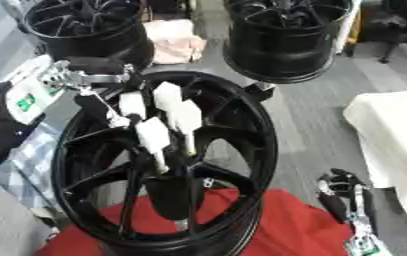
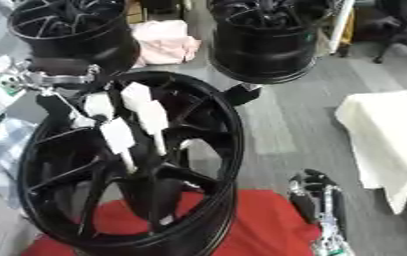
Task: Pull the pin out of the wheel hub.
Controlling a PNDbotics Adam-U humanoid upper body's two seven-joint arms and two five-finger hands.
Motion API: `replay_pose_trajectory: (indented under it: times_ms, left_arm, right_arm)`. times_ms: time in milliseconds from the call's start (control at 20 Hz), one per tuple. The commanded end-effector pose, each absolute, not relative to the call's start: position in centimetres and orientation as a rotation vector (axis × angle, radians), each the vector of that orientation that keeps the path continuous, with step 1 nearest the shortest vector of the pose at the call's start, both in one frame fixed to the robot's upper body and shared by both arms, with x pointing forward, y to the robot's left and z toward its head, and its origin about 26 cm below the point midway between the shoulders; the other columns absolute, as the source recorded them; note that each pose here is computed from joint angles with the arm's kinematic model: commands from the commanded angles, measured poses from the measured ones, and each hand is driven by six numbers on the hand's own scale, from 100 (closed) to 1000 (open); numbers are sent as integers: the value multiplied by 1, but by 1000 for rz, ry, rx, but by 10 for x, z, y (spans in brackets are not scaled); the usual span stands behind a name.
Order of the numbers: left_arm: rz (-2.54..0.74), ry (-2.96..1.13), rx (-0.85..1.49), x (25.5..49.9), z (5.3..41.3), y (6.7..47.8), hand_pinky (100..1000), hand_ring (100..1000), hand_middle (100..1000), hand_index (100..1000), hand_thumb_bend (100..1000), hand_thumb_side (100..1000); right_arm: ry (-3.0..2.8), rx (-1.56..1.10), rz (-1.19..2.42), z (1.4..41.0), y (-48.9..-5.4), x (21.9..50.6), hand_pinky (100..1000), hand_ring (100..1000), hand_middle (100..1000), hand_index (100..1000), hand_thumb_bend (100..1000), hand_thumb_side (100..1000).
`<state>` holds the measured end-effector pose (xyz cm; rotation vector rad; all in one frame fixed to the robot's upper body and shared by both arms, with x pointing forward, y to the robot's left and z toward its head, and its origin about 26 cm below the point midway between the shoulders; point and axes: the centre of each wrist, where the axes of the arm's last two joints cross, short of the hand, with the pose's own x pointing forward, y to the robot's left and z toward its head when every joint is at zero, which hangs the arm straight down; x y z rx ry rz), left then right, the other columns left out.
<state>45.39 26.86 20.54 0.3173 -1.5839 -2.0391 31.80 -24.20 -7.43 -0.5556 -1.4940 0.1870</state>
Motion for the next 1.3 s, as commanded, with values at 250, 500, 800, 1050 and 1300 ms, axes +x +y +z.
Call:
replay_pose_trajectory:
  times_ms: [250,500,800,1050,1300]
  left_arm:
    - [-2536,-1428,329,448,272,302,621,465,474,673,100,334]
    - [-2414,-1469,490,430,311,357,634,467,475,677,100,342]
    - [-2141,-1337,601,384,310,456,638,469,477,684,100,328]
    - [-1852,-1153,543,353,249,525,763,682,721,840,469,427]
    - [-1504,-1138,616,336,153,546,854,819,844,912,769,681]
  right_arm:
    - [-1512,-568,197,-71,-244,320,706,653,625,766,100,383]
    - [-1504,-587,191,-72,-250,319,706,653,625,766,100,384]
    - [-1508,-601,181,-69,-253,320,706,653,625,766,100,384]
    - [-1513,-605,172,-66,-254,322,706,653,625,766,100,384]
    - [-1515,-600,164,-64,-253,324,706,653,625,766,100,385]
